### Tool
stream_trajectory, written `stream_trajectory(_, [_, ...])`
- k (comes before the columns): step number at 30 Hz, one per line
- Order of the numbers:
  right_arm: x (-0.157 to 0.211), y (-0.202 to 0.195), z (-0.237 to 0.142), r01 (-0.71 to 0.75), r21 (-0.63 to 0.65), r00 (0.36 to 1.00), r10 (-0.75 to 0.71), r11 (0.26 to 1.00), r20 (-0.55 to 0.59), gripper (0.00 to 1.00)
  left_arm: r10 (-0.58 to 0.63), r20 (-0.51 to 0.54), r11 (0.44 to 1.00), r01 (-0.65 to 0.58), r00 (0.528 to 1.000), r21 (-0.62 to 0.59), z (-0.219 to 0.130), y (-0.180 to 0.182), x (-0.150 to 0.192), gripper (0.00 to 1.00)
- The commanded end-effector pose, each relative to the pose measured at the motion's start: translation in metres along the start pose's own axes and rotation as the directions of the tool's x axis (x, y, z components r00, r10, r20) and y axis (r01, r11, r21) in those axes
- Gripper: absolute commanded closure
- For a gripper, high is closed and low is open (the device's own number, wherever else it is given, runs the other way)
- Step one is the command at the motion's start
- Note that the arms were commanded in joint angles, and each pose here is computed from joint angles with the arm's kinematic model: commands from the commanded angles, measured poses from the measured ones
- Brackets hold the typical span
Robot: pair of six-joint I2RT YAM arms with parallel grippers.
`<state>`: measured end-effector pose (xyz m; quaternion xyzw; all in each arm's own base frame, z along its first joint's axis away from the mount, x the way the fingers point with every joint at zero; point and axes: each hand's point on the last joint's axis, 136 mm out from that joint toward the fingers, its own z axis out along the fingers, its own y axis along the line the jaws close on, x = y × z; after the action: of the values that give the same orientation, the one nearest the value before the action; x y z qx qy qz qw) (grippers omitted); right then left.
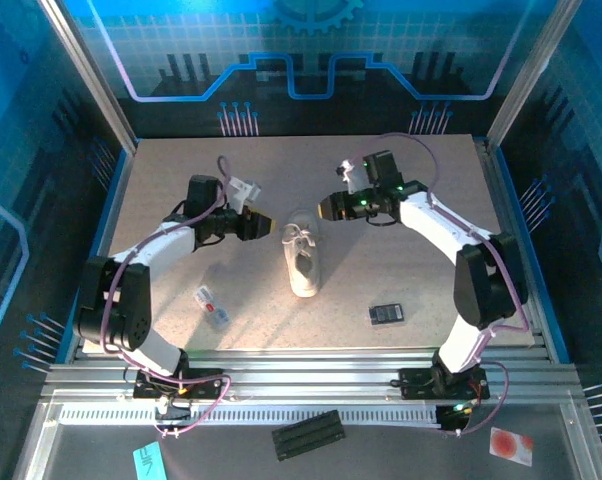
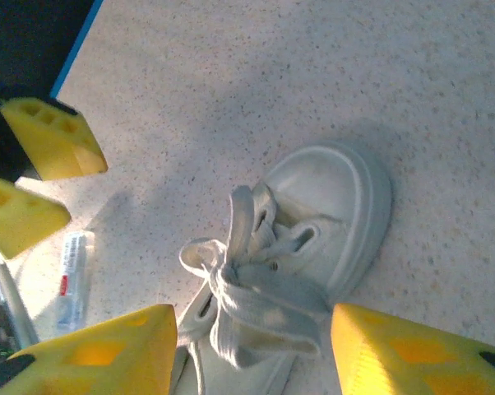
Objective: Tie the shoes
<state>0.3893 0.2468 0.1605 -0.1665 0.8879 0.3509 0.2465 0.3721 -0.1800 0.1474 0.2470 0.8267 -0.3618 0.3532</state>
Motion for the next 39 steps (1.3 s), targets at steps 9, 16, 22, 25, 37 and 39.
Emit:
stream_trajectory(9, [0.056,-0.013,0.034,-0.215,-0.070,0.974,0.209,0.974,-0.084,0.47,0.446,-0.227,0.890,-0.455,0.866,0.013,0.035,-0.005,0.040,0.53])
stream_trajectory(16, [0.062,-0.014,0.052,-0.233,-0.074,0.968,0.224,0.970,-0.111,0.47,0.505,-0.251,0.852,-0.524,0.826,-0.009,0.043,0.006,0.041,0.53])
stream_trajectory(22, [0.063,-0.014,0.060,-0.235,-0.073,0.965,0.224,0.969,-0.133,0.47,0.519,-0.256,0.846,-0.533,0.815,0.021,0.054,0.008,0.044,0.52])
stream_trajectory(25, [0.064,-0.013,0.063,-0.229,-0.072,0.966,0.217,0.971,-0.140,0.47,0.518,-0.263,0.850,-0.525,0.814,0.047,0.063,0.007,0.047,0.52])
stream_trajectory(37, [0.058,-0.027,0.053,-0.193,0.007,0.976,0.192,0.981,-0.103,0.90,0.510,-0.333,0.851,-0.521,0.793,0.061,0.063,0.003,0.059,1.00])
stream_trajectory(39, [0.057,-0.031,0.048,-0.173,0.033,0.980,0.175,0.984,-0.097,0.95,0.512,-0.345,0.847,-0.530,0.787,0.049,0.057,0.004,0.061,1.00])
